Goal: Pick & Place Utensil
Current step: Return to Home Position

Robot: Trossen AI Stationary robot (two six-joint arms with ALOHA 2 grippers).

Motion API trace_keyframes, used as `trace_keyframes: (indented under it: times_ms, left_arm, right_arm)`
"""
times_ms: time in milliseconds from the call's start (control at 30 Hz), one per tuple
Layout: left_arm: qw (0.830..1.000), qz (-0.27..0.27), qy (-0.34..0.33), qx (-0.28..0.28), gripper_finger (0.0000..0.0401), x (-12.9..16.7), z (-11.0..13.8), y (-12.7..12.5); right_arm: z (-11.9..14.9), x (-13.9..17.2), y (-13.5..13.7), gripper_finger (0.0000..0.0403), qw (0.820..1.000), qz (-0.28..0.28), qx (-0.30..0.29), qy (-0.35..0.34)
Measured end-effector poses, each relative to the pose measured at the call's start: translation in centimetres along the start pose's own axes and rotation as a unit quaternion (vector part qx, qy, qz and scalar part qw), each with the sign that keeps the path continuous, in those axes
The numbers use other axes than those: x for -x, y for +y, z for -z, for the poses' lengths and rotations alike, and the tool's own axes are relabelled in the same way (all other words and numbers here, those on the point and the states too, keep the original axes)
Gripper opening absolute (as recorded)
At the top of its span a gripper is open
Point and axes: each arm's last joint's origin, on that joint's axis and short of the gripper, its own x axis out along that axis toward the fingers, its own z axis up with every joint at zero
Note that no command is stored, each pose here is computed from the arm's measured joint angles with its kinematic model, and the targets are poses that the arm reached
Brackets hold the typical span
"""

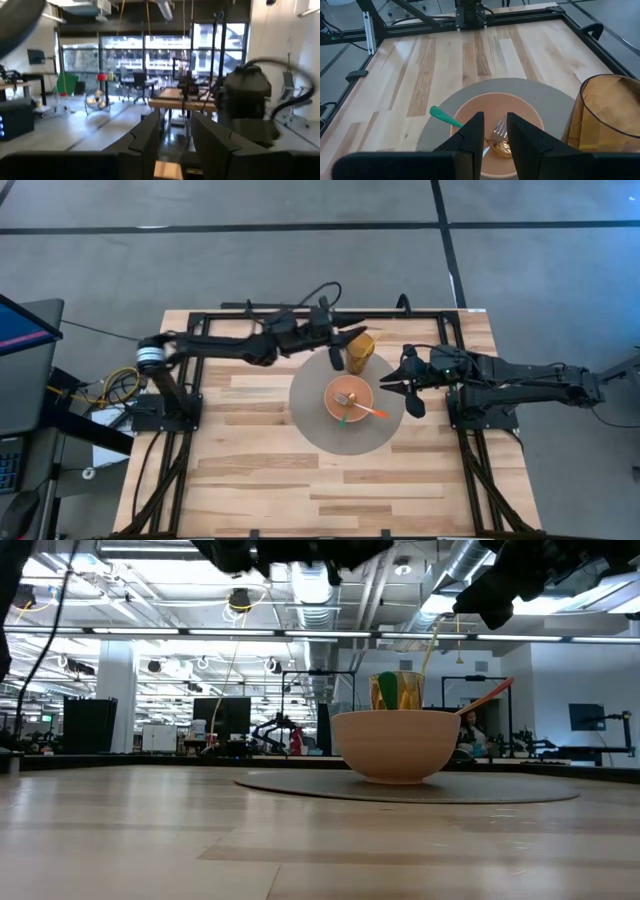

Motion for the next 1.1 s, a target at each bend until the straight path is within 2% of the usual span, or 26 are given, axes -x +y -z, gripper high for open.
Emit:
trace_keyframes:
  times_ms: [300, 600, 833, 967, 1100]
  left_arm:
    - [0.996, 0.003, 0.094, 0.001, 0.0116, 5.6, -7.7, 0.1]
    - [0.992, 0.003, 0.126, 0.007, 0.0116, 13.2, -14.1, 0.1]
    - [0.989, 0.006, 0.147, 0.008, 0.0116, 18.1, -16.5, 0.1]
    - [0.986, 0.011, 0.164, 0.011, 0.0115, 19.7, -16.9, 0.0]
    - [0.986, 0.038, 0.163, 0.014, 0.0116, 20.5, -16.8, -0.2]
  right_arm:
    - [0.0, 0.0, 0.0, 0.0077, 1.000, 0.000, 0.000, 0.000]
    - [0.0, 0.0, 0.0, 0.0077, 1.000, 0.000, 0.000, 0.000]
    - [0.0, 0.0, 0.0, 0.0077, 1.000, 0.000, 0.000, 0.000]
    - [0.0, 0.0, 0.0, 0.0077, 1.000, 0.000, 0.000, 0.000]
    - [0.0, 0.0, 0.0, 0.0077, 1.000, 0.000, 0.000, 0.000]
